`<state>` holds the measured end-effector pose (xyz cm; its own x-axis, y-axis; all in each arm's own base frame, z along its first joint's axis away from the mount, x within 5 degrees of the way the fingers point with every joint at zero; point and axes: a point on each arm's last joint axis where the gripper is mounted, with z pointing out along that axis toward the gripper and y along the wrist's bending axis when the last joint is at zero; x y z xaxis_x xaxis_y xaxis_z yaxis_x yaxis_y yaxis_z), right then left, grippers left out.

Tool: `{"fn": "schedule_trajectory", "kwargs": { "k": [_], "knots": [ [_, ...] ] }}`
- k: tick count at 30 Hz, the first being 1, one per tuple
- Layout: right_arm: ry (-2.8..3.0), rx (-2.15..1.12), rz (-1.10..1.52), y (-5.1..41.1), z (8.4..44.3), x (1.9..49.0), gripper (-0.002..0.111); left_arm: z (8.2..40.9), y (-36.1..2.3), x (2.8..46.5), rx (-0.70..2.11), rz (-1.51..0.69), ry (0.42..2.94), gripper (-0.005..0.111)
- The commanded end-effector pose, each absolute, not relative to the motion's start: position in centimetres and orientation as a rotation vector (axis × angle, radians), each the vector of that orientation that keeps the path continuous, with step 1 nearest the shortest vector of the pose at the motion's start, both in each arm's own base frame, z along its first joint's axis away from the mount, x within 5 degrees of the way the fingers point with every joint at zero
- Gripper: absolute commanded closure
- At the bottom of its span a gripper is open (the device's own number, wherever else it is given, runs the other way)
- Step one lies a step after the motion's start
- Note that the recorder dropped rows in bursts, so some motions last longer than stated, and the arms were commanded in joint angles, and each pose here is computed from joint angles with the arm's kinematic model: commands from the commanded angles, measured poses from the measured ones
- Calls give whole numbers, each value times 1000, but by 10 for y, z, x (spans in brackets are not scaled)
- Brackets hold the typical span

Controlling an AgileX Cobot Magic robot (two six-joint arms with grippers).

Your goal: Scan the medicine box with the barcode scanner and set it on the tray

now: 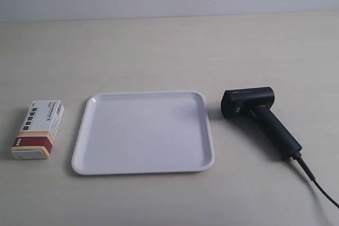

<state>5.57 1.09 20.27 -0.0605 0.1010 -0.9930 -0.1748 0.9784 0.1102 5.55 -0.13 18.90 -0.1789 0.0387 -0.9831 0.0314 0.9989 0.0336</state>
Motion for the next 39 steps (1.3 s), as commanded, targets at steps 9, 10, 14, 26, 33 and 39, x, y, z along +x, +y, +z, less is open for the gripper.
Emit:
{"fn": "schedule_trajectory", "kwargs": {
  "k": [9,10,14,26,33,39],
  "knots": [
    [1614,-57,216,11,202,55,108,193,-1,56,43,7,1709,101],
    [1614,-57,216,11,202,55,108,195,-1,56,31,-7,1686,101],
    [1614,-57,216,11,202,55,108,201,-4,56,-264,-331,1611,101],
    [1612,-57,216,10,202,55,108,225,1,54,-233,-276,1340,107],
    [1548,-47,213,10,208,56,108,226,1,73,-210,-212,1491,107],
    [1541,-46,213,9,208,56,108,211,1,103,-214,-158,1707,107]
  ]
}}
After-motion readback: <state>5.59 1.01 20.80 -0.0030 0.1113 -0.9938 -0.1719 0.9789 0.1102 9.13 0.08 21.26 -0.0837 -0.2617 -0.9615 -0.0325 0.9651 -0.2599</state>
